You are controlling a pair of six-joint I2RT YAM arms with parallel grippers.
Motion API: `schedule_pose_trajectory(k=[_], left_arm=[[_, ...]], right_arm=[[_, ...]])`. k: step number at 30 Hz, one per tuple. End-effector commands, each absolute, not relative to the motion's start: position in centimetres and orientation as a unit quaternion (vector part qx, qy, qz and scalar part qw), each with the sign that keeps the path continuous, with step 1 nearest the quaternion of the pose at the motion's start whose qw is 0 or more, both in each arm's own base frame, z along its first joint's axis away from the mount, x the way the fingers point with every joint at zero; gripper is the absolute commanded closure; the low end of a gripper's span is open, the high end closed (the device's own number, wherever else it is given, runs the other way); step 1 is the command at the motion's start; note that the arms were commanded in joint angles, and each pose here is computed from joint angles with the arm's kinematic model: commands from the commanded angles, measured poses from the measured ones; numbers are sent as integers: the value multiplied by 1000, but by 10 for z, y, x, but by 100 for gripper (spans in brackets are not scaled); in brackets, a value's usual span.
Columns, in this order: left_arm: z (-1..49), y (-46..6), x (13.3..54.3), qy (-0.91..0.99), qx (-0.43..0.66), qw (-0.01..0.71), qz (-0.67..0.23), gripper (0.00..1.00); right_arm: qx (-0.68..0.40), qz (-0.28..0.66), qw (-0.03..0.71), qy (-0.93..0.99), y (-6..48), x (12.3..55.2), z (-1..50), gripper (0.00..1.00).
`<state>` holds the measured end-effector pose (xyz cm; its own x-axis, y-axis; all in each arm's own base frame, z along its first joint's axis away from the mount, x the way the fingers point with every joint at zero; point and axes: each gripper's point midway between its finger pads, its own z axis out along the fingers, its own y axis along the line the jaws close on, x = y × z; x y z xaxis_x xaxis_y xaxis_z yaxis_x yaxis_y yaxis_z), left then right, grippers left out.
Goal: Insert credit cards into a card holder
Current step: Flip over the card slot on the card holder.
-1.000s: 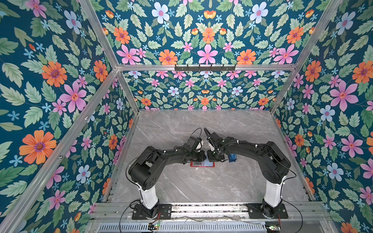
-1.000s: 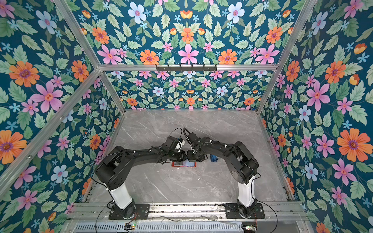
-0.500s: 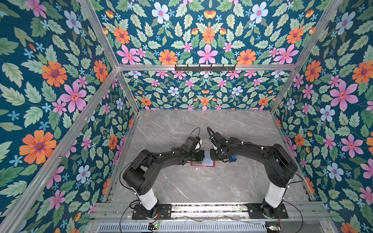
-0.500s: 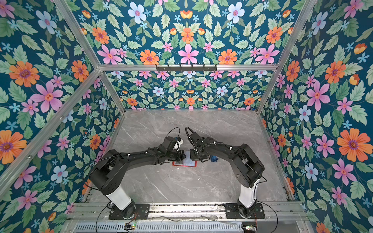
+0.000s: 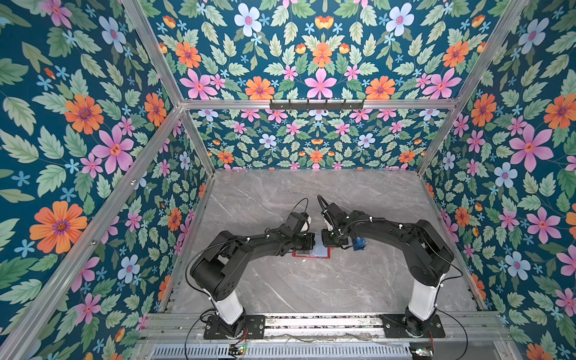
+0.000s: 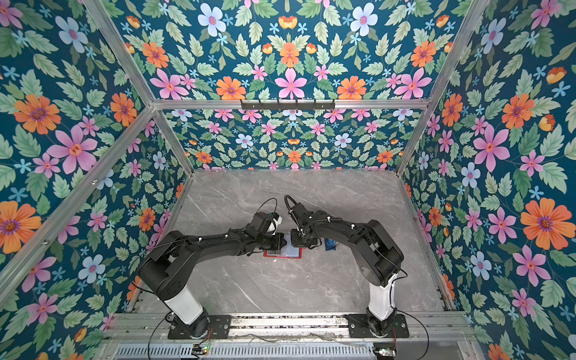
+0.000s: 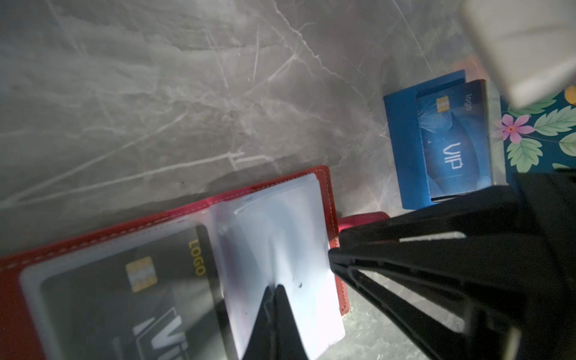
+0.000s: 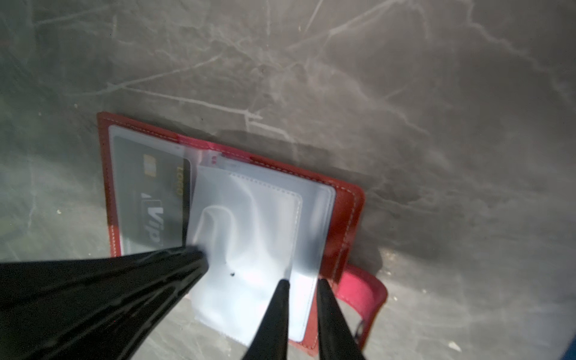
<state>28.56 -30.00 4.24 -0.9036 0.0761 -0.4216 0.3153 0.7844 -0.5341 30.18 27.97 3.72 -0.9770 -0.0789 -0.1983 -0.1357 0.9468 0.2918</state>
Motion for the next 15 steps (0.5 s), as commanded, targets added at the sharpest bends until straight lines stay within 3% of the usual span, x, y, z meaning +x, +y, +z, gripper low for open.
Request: schedule_pose_trajectory(k=[1, 15], left_arm=[[46, -303, 288, 920, 112, 201, -317, 100], [46, -301, 289, 921, 110, 205, -312, 100]], right_arm=[[-55, 154, 90, 982, 281, 302, 38, 80], [-51, 141, 84, 985, 277, 301, 33, 92]])
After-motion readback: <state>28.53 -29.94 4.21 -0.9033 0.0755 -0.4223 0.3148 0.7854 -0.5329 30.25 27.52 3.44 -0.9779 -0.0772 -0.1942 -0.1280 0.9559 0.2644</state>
